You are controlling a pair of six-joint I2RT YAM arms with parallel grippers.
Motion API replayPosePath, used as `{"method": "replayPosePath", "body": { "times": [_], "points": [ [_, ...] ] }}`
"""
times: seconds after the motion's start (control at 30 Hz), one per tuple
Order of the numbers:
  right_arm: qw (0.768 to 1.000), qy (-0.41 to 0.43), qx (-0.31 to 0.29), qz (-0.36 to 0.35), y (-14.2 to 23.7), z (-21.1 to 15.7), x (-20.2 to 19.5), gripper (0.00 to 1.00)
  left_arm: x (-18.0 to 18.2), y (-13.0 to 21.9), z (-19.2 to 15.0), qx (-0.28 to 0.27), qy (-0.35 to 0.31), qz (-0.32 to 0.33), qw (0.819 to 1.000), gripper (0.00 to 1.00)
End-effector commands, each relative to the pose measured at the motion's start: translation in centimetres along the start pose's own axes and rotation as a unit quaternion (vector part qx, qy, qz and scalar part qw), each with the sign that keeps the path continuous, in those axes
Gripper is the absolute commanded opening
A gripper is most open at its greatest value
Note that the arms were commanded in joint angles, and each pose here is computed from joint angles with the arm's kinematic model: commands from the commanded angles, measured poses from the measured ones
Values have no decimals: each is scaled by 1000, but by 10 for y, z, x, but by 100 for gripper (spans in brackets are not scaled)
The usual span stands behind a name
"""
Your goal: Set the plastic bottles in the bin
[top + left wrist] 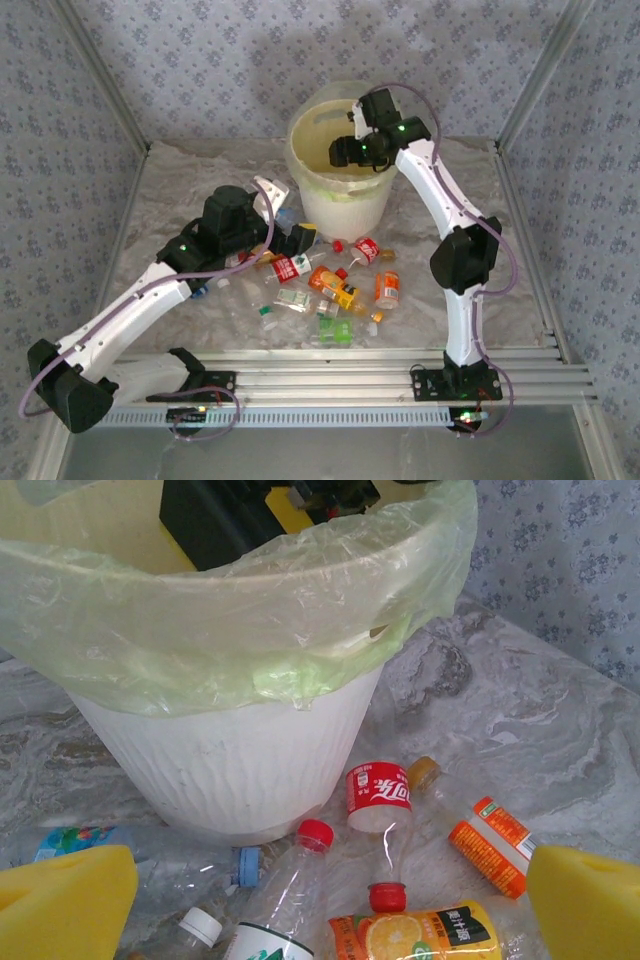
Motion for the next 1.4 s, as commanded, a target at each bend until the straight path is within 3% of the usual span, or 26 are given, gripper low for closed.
{"method": "replayPosePath", "body": {
  "times": [0.0,0.47,0.77,0.9,1.13,1.37],
  "points": [
    [1000,1,-23,6,25,10,5,78,-8,5,11,-12,-11,-16,1000,100],
    [989,19,-144,-6,107,35,18,78,-9,5,11,-12,-10,-21,1000,100],
    [976,36,-212,-5,169,22,30,77,-14,8,10,-5,-19,-41,999,100],
    [975,39,-220,-10,191,-3,34,77,-19,8,7,4,-25,-61,998,100],
    [982,9,-181,-56,212,-71,26,78,-26,5,1,17,-38,-72,997,100],
    [988,-40,-117,-88,205,-144,17,77,-39,-6,-12,47,-50,-90,994,100]
  ]
}}
Point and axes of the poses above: each hand's point on the last joint's axis, 136 mm out from that joint toward the fingers, its own y axis back along the fingers, its own x axis along the line the jaws close on, z = x × y, the point moved 7 cm from there along y, back along the fingers, and after that the axes turned 13 degrees about y, right-handed, at the moved point
